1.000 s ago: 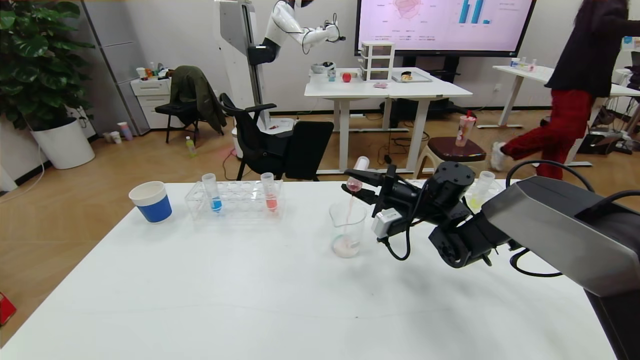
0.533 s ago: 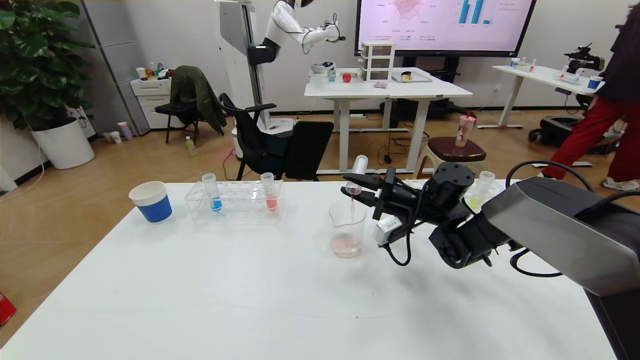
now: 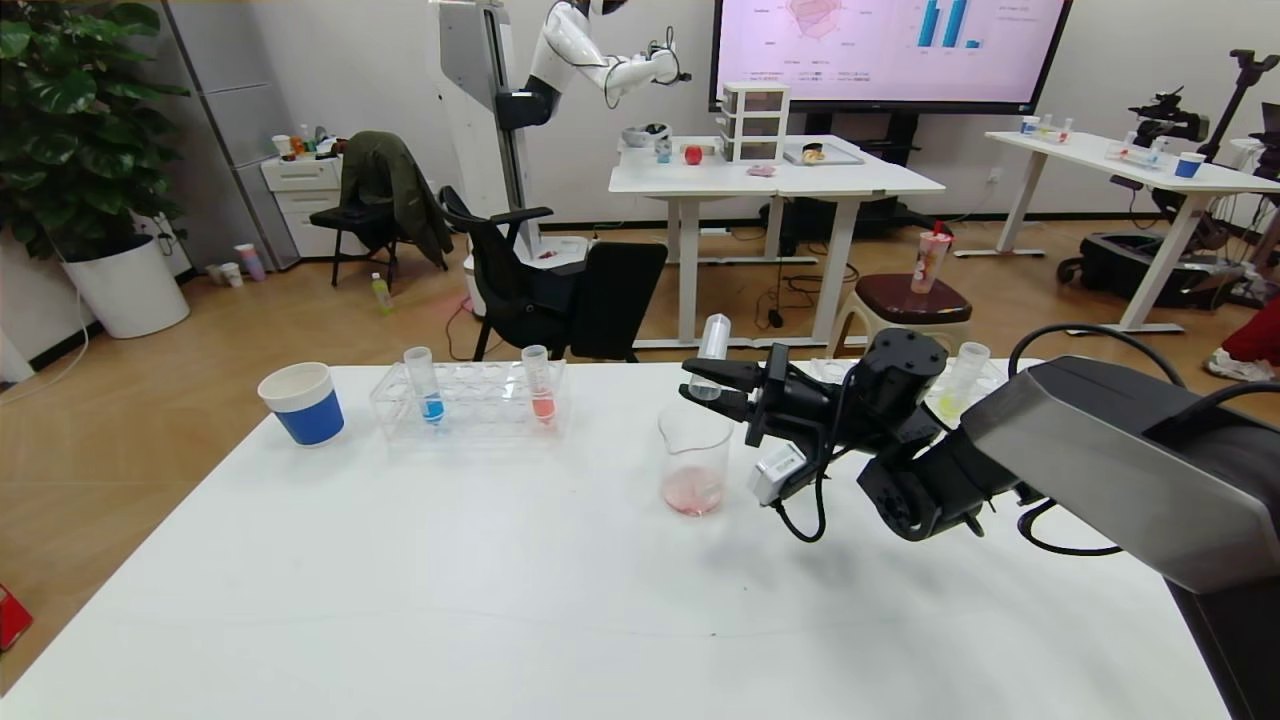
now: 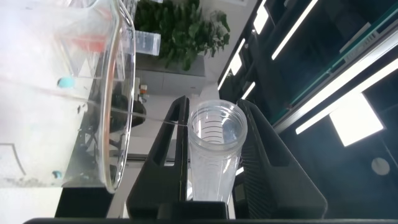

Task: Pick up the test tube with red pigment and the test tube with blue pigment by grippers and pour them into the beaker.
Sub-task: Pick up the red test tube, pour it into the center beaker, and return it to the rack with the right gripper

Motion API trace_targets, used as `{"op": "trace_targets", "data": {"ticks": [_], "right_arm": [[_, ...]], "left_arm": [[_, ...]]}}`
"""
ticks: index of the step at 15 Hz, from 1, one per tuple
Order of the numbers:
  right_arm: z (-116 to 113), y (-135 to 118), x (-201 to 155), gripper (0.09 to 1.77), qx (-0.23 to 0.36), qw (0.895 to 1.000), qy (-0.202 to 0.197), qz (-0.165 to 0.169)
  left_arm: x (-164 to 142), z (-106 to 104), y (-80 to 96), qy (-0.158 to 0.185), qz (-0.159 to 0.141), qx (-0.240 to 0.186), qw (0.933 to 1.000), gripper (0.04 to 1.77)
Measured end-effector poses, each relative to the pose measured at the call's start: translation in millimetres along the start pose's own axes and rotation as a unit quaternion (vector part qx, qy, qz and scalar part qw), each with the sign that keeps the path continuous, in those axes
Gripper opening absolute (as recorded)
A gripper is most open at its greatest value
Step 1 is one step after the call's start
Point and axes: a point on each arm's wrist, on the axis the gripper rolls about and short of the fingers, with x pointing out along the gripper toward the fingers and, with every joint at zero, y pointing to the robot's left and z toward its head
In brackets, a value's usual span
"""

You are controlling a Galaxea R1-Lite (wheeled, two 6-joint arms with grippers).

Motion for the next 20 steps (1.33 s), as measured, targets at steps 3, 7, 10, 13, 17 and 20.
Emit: {"op": "trace_targets", "data": {"ticks": [3,7,10,13,17,20], "right_arm": [[-3,-3,-3,0.52,0.009,1.000,0.005,0.000],[-13,-40,-13,0.52,0.136,0.990,0.030,-0.033],[-27,-81,-34,0.52,0.248,0.957,0.117,-0.096],[-26,-109,-46,0.52,0.375,0.876,0.208,-0.219],[-7,-117,-60,0.52,0.515,0.736,0.337,-0.282],[10,-132,-74,0.52,0.592,0.649,0.394,-0.268]], "left_arm": [[0,0,0.0,0.000,0.000,0.000,1.0000,1.75],[0,0,0.0,0.000,0.000,0.000,1.0000,1.75],[0,0,0.0,0.000,0.000,0.000,1.0000,1.75],[0,0,0.0,0.000,0.000,0.000,1.0000,1.75],[0,0,0.0,0.000,0.000,0.000,1.0000,1.75],[0,0,0.0,0.000,0.000,0.000,1.0000,1.75]]}}
